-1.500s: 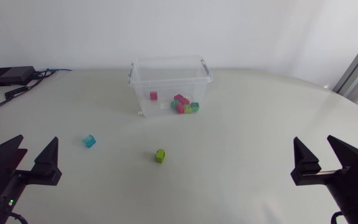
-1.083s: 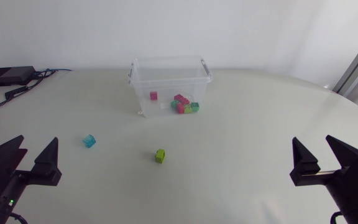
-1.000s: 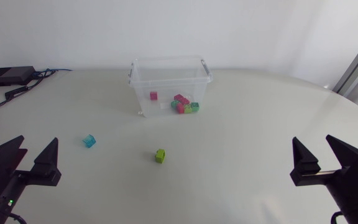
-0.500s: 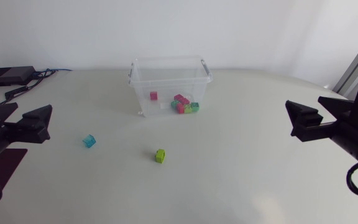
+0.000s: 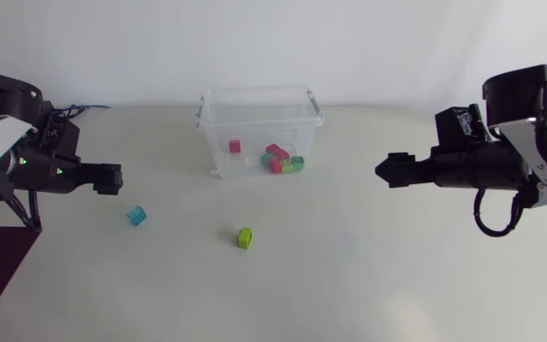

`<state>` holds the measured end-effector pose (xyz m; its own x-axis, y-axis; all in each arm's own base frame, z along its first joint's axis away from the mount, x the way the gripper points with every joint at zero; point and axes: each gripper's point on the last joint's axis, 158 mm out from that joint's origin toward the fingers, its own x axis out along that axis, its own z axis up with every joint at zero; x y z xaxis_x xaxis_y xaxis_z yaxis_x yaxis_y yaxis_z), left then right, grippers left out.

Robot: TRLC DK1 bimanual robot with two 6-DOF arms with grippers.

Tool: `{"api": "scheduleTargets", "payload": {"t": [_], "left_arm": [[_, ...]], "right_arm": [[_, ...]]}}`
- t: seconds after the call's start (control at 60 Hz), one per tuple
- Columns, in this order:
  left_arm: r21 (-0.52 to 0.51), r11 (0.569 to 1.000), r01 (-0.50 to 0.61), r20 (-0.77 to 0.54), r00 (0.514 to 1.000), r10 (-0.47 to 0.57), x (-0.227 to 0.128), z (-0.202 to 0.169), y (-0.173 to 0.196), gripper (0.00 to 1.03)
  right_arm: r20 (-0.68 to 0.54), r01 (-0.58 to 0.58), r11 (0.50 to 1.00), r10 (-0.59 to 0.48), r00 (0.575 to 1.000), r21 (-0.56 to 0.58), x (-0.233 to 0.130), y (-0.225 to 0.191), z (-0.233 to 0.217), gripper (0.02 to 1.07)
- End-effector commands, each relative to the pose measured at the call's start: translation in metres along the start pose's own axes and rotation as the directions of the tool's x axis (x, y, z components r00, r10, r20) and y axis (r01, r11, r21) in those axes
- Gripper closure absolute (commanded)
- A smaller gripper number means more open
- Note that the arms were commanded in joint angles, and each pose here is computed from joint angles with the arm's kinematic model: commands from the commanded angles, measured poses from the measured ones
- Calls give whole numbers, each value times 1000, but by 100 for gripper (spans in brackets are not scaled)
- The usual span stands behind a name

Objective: Place the duplo bricks in the container

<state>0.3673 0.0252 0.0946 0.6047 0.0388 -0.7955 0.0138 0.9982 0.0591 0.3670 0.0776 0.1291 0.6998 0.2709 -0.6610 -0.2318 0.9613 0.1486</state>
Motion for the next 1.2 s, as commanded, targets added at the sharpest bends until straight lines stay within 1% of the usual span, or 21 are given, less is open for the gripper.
{"api": "scheduleTargets", "payload": {"t": [0.0, 0.067, 0.167, 0.233, 0.3, 0.383, 0.45, 0.633, 0.7, 0.733, 0.767, 0.783, 0.8, 0.833, 0.85, 0.867, 0.883, 0.9, 0.967, 1.083, 1.183], "left_arm": [[64, 998, 11, -103, 995, -4, 23, -7, 1, 7], [96, 995, 30, -172, 985, -13, 39, -16, -1, 7], [144, 988, 48, -210, 978, -17, 53, -19, -1, 7], [178, 982, 62, -233, 972, -19, 63, -21, -1, 7], [215, 973, 82, -266, 964, -23, 72, -27, -2, 7], [261, 959, 108, -298, 954, -26, 81, -35, -3, 7], [301, 944, 134, -327, 945, -30, 88, -43, -4, 7], [360, 915, 179, -361, 932, -40, 103, -57, -3, 8], [366, 906, 210, -363, 929, -69, 106, -60, -7, 12], [371, 900, 228, -359, 929, -88, 108, -59, -10, 16], [376, 893, 247, -364, 926, -103, 111, -61, -12, 22], [376, 892, 249, -365, 925, -105, 111, -62, -12, 23], [376, 887, 266, -368, 922, -121, 112, -63, -15, 30], [378, 883, 277, -366, 921, -133, 113, -63, -18, 35], [376, 877, 299, -367, 917, -155, 113, -64, -22, 45], [376, 875, 306, -367, 916, -163, 114, -64, -23, 48], [376, 871, 316, -366, 914, -173, 114, -64, -25, 55], [375, 869, 323, -369, 912, -180, 115, -66, -26, 59], [374, 859, 349, -369, 906, -207, 115, -67, -29, 63], [348, 842, 413, -332, 894, -301, 109, -59, -39, 80], [367, 827, 426, -324, 892, -316, 103, -58, -41, 80]], "right_arm": [[-58, -34, 999, 33, 998, -2, 13, 13, -2, 7], [-120, -72, 997, 67, 991, -37, 21, 24, -9, 7], [-188, -144, 983, 120, 975, -115, 28, 36, -19, 7], [-303, -210, 954, 139, 943, -213, 33, 50, -36, 7], [-359, -255, 931, 152, 921, -262, 43, 63, -48, 7], [-393, -308, 896, 170, 904, -320, 50, 81, -57, 7], [-431, -342, 878, 179, 884, -336, 58, 93, -66, 7], [-490, -436, 794, 204, 848, -424, 68, 127, -82, 7], [-506, -461, 769, 211, 837, -443, 74, 137, -86, 7], [-512, -469, 760, 211, 833, -450, 76, 141, -88, 7], [-521, -483, 746, 215, 826, -459, 79, 147, -91, 7], [-525, -488, 739, 214, 824, -465, 80, 149, -92, 7], [-531, -497, 730, 216, 819, -470, 81, 152, -94, 7], [-539, -508, 717, 218, 814, -478, 83, 157, -97, 7], [-543, -514, 711, 219, 811, -480, 86, 160, -99, 7], [-547, -518, 706, 218, 808, -483, 87, 162, -101, 7], [-551, -523, 700, 219, 805, -487, 89, 165, -102, 7], [-554, -528, 694, 221, 803, -489, 90, 167, -103, 7], [-566, -548, 666, 222, 794, -507, 97, 177, -109, 7], [-576, -574, 622, 230, 784, -533, 109, 194, -111, 7], [-570, -580, 604, 238, 786, -547, 119, 203, -108, 7]]}}
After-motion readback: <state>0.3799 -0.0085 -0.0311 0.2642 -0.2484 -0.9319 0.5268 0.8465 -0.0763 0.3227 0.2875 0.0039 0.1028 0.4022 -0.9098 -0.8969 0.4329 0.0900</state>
